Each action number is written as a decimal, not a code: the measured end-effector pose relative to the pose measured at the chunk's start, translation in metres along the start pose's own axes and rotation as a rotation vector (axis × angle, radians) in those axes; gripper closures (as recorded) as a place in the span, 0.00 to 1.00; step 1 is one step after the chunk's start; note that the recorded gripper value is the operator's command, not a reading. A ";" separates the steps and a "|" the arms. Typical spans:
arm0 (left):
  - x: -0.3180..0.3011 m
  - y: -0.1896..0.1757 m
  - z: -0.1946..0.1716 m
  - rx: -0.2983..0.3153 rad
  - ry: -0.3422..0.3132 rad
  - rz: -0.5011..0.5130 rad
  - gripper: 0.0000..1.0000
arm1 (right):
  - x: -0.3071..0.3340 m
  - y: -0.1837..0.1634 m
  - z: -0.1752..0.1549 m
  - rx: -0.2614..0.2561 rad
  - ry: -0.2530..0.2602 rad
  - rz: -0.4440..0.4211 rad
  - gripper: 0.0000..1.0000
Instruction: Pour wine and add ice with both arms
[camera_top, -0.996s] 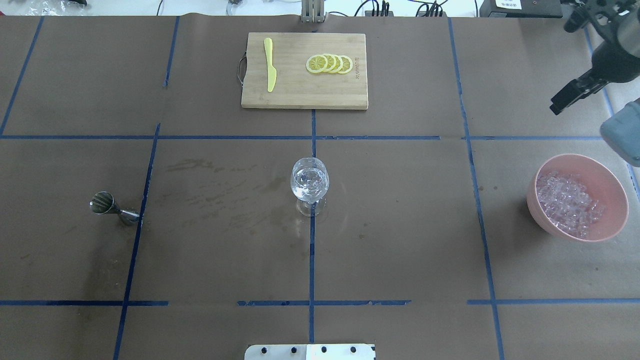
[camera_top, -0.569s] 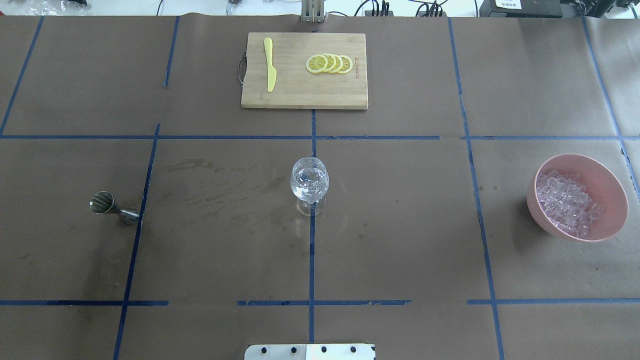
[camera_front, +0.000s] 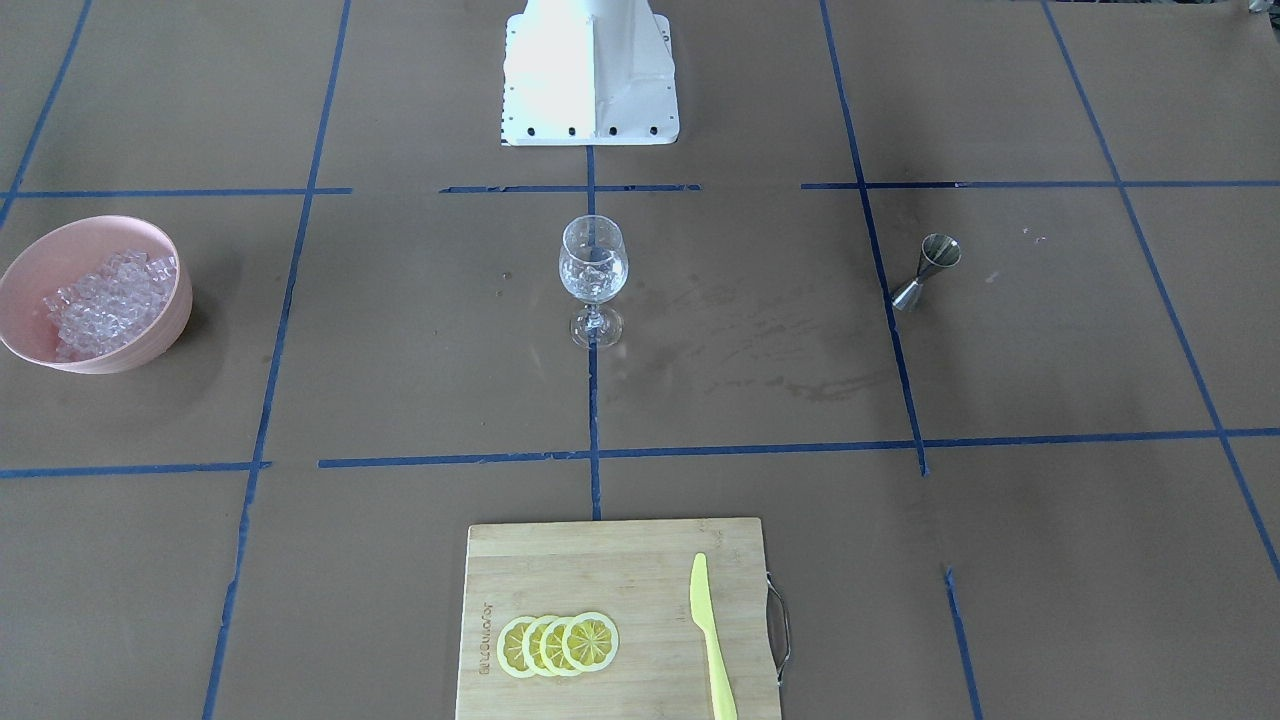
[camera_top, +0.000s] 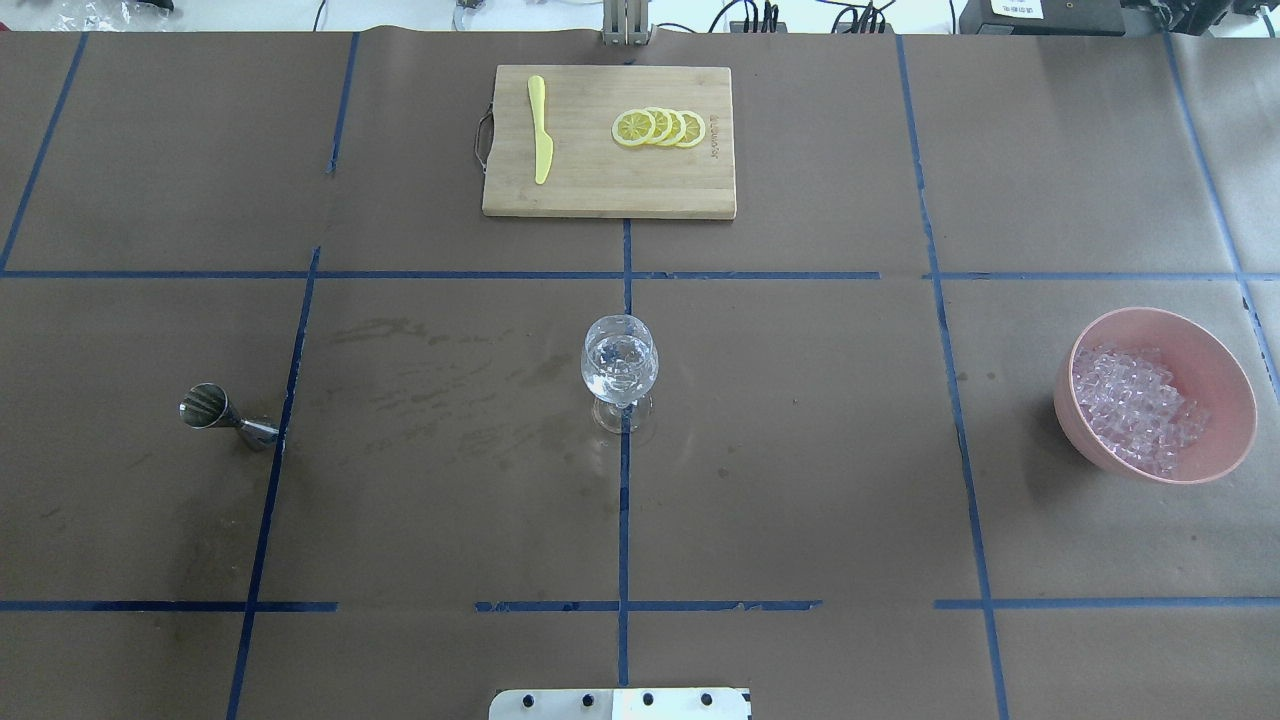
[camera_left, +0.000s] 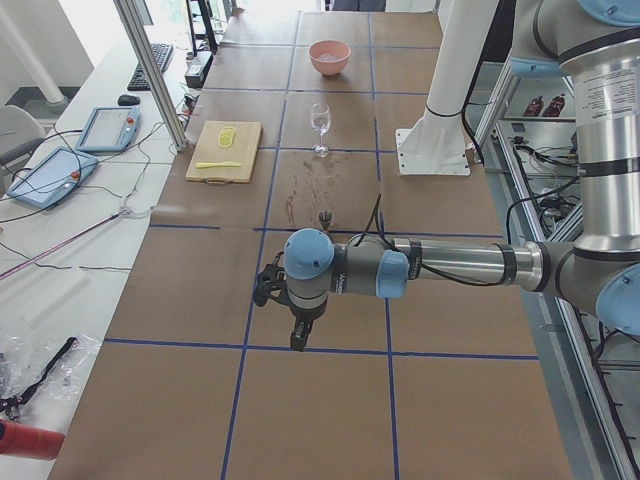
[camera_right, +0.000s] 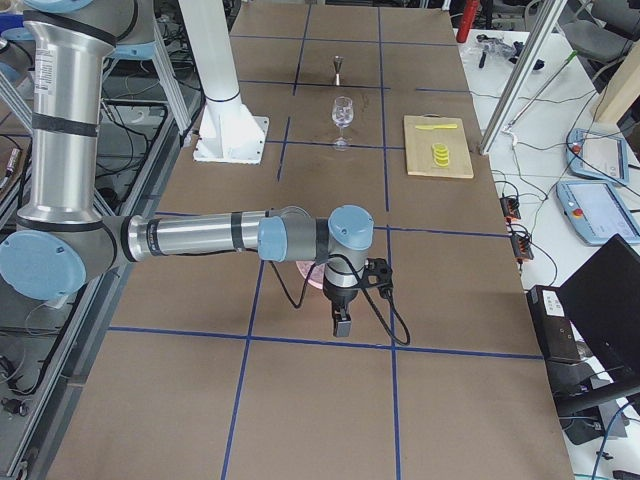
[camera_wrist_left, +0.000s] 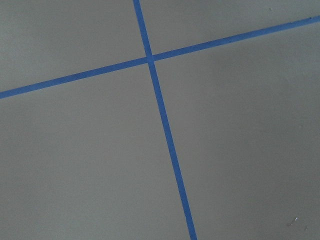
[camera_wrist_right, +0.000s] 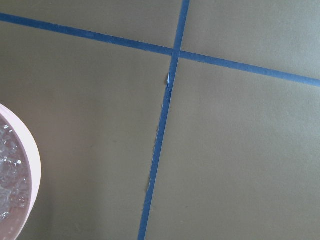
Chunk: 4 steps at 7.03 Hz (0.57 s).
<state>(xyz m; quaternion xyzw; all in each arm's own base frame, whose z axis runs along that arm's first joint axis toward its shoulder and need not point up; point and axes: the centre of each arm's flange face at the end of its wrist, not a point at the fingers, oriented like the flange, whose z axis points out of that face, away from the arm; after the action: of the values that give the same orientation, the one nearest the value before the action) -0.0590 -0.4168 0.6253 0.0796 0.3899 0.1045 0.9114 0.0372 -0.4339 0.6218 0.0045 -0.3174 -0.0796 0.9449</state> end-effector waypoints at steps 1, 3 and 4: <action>0.000 -0.001 0.000 0.004 -0.001 0.004 0.00 | 0.003 0.005 0.002 -0.003 -0.003 0.007 0.00; 0.001 -0.001 -0.001 0.008 -0.001 0.008 0.00 | 0.004 0.007 0.004 -0.005 -0.006 0.012 0.00; 0.001 -0.002 -0.001 0.008 -0.001 0.008 0.00 | 0.004 0.007 0.004 -0.005 -0.006 0.013 0.00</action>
<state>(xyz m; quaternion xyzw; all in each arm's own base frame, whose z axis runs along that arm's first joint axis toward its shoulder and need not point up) -0.0591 -0.4180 0.6233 0.0851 0.3894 0.1067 0.9109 0.0392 -0.4279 0.6277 0.0000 -0.3201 -0.0744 0.9445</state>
